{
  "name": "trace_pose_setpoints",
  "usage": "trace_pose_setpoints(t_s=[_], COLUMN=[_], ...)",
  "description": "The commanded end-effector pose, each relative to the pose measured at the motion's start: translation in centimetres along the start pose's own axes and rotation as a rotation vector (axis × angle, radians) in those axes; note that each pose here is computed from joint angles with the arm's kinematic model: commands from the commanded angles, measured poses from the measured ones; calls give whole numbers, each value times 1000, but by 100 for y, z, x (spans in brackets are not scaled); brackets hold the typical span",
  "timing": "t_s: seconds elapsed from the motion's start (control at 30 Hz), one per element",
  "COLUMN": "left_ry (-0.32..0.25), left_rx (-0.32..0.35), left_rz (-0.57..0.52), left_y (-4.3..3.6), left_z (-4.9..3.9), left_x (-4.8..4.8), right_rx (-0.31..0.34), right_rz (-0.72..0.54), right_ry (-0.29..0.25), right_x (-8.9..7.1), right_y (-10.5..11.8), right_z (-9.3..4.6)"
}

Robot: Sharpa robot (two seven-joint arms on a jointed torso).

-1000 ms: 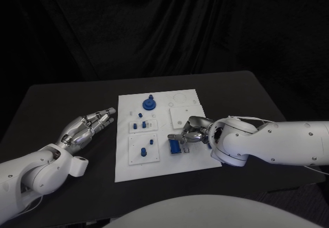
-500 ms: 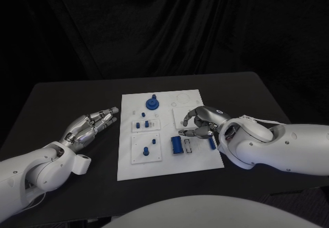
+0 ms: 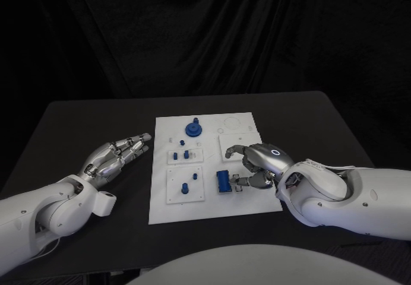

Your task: Assemble the parts on the task board

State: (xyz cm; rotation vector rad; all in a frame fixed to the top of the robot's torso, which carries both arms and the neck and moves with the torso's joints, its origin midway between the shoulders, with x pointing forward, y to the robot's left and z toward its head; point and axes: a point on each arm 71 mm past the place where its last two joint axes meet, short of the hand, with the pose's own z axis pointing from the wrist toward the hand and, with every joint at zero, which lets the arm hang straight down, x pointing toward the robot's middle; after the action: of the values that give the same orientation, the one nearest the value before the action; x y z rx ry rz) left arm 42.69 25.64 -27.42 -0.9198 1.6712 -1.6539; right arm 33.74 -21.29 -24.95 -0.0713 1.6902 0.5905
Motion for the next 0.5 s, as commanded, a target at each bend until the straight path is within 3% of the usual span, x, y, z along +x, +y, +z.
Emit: trace_pose_setpoints(t_s=[0.03,0.5], left_ry=[7,14], left_rx=[15,6], left_rz=[-12,-22], left_y=[-4,15], left_z=[-5,-40], left_x=[13,3], right_rx=[-59,-55], right_rz=[-35,-21], right_ry=[6,24], right_x=[77,246], right_y=[46,62], right_z=[-27,-18])
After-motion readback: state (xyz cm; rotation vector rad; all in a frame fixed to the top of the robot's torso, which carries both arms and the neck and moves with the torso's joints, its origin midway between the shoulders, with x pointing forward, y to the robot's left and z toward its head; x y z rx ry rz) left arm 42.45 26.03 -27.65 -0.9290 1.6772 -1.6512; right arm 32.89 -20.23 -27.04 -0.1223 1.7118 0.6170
